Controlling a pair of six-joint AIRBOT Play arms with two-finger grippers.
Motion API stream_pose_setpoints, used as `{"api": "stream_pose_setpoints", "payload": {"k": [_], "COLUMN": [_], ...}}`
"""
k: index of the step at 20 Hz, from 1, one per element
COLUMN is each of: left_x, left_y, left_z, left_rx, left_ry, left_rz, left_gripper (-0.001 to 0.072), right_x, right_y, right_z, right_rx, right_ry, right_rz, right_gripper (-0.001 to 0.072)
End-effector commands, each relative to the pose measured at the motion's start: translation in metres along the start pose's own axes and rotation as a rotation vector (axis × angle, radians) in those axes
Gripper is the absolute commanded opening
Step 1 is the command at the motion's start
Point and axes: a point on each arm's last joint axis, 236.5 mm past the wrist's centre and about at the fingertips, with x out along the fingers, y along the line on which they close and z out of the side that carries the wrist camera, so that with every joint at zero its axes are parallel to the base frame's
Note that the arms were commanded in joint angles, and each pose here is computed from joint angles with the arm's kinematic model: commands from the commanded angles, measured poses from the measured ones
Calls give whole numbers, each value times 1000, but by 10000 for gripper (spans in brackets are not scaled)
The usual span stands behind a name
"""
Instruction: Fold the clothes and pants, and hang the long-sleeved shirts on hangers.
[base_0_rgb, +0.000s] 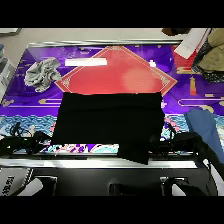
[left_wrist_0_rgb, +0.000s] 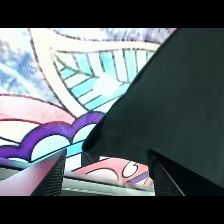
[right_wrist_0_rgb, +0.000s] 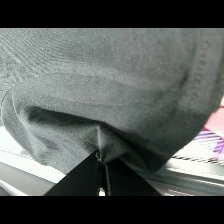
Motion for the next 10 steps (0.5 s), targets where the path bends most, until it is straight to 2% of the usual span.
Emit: {"api": "stream_pose_setpoints", "payload": {"k": [1,2,3,10], "left_x": [15,18,20,20], "left_y": [0,-1,-1,4], "left_z": [-9,-8,-6,-3], "left_rx": [14,17,19,30], "left_ry": [63,65,59,45], "left_rz": [16,18,21,44], "left_gripper": [570,516,498,494], "right_x": [0,0,0,0], "right_y": [0,0,0,0], "right_z": [0,0,0,0], "right_rx": [0,0,0,-1], "right_ry": [0,0,0,1], "right_rz": [0,0,0,0], "right_gripper": [27,27,27,27]}}
